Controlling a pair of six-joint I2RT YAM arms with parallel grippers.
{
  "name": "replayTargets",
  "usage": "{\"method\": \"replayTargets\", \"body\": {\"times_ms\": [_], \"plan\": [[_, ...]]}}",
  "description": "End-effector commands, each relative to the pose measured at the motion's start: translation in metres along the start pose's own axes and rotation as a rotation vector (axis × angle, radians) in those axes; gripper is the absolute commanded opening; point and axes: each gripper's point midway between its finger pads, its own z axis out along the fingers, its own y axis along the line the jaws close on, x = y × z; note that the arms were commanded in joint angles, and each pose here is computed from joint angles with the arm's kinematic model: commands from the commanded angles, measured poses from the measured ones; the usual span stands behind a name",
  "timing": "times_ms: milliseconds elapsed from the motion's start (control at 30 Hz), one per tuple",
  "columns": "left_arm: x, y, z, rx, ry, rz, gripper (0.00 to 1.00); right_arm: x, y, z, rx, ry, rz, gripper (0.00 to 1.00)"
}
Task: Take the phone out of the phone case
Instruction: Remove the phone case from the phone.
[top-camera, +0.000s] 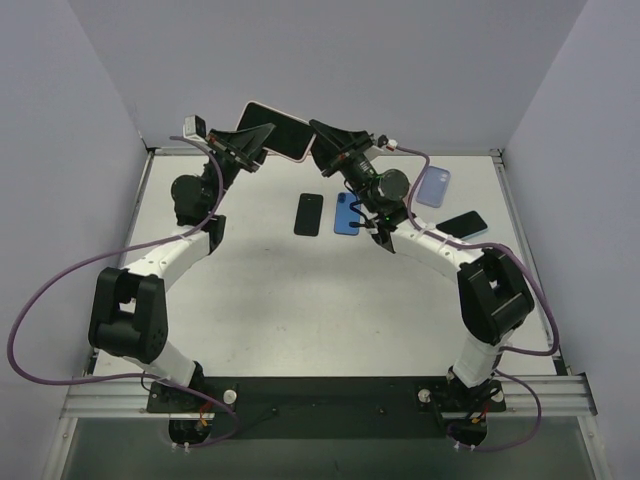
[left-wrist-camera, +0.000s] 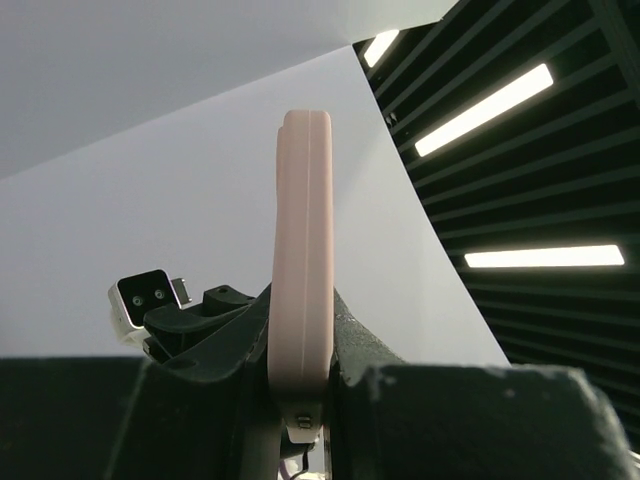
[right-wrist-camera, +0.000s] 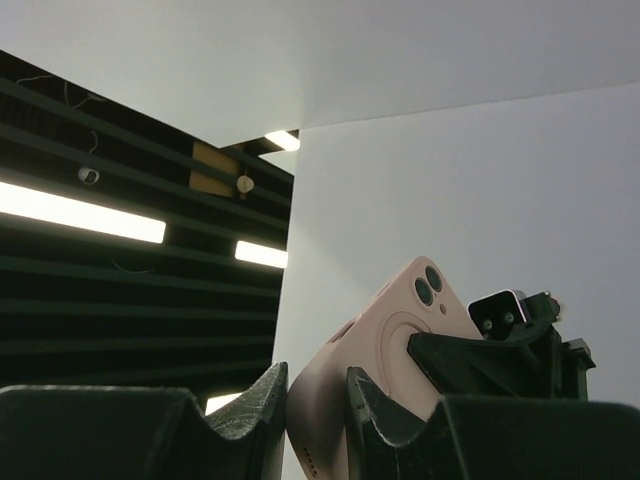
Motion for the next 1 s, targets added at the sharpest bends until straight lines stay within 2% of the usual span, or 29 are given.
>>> {"method": "replayTargets", "body": {"times_ms": [0, 200, 633, 733, 833, 967], "plan": [[0.078, -0.173, -0.033, 0.599, 0.238, 0.107, 0.00, 0.013, 0.086, -0.014, -0.355, 0.081, 0.314, 0.00], [0.083, -0.213, -0.039, 0.697, 0.229, 0.118, 0.00, 0.005, 0.068, -0.013, -0.330, 0.052, 0.343, 0.00], [0.098, -0.244, -0.040, 0.796, 0.234, 0.113, 0.00, 0.016, 0.048, 0.001, -0.323, 0.052, 0.382, 0.00], [0.102, -0.242, -0.041, 0.790, 0.247, 0.106, 0.00, 0.014, 0.035, 0.000, -0.297, 0.043, 0.377, 0.00], [0.099, -0.222, -0.043, 0.727, 0.230, 0.077, 0.00, 0.005, 0.014, -0.008, -0.241, 0.017, 0.348, 0.00], [0.094, -0.198, -0.047, 0.659, 0.210, 0.040, 0.00, -0.015, -0.011, -0.028, -0.147, -0.010, 0.243, 0.00]]}}
